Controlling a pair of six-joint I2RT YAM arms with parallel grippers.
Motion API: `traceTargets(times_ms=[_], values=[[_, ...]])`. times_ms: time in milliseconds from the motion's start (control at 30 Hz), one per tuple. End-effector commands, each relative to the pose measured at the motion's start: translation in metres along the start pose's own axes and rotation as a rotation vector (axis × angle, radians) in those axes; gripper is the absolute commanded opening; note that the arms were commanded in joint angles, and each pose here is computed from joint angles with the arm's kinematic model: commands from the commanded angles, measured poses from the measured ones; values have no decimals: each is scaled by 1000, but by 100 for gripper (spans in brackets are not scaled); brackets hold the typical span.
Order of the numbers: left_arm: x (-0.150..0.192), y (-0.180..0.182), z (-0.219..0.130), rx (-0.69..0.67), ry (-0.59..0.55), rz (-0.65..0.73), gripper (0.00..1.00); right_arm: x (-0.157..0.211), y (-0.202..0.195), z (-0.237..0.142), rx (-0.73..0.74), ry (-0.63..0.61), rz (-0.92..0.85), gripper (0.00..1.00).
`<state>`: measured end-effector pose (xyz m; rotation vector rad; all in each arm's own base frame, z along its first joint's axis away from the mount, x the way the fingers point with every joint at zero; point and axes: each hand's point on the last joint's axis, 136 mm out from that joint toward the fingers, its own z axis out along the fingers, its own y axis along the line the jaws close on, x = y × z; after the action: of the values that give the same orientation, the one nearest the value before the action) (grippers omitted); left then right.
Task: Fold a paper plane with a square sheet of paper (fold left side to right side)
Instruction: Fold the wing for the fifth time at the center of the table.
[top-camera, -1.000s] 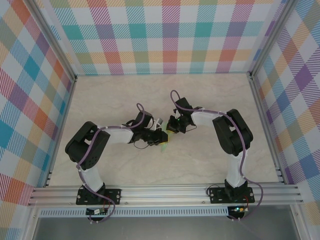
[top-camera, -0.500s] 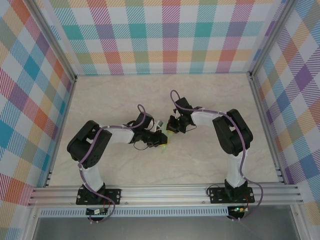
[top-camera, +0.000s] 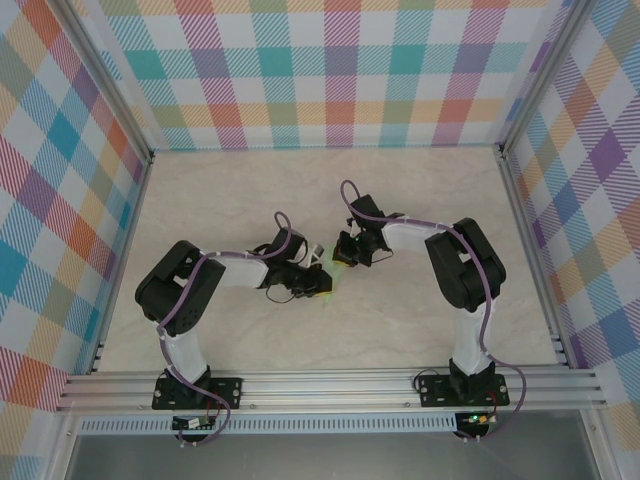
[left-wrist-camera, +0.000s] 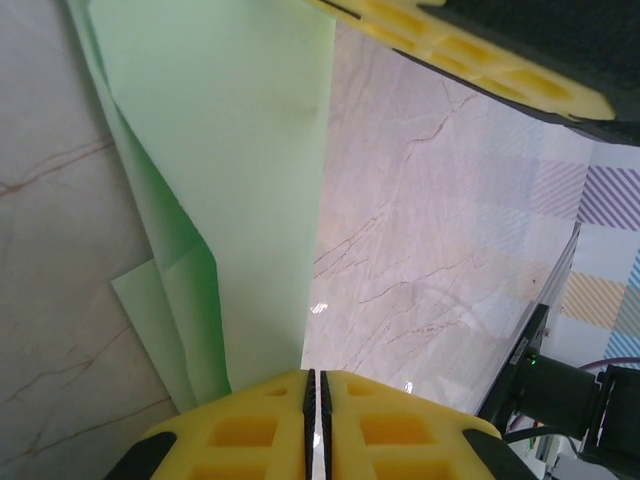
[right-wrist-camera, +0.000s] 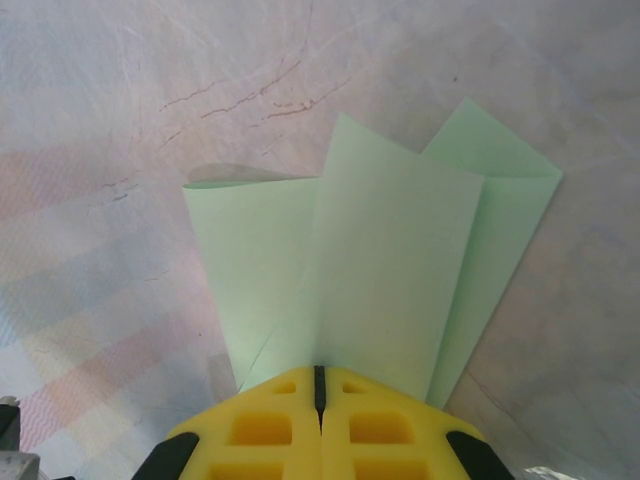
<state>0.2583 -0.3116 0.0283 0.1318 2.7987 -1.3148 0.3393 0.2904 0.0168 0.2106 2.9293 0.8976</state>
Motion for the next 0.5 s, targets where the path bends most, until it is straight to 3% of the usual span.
traceTargets(times_ms=[0, 467], values=[[25, 19, 5, -56, 73, -25, 12, 21, -39, 13, 143, 77, 40, 2], [61, 42, -5, -141, 153, -33, 11, 19, -43, 13, 179, 82, 47, 2]])
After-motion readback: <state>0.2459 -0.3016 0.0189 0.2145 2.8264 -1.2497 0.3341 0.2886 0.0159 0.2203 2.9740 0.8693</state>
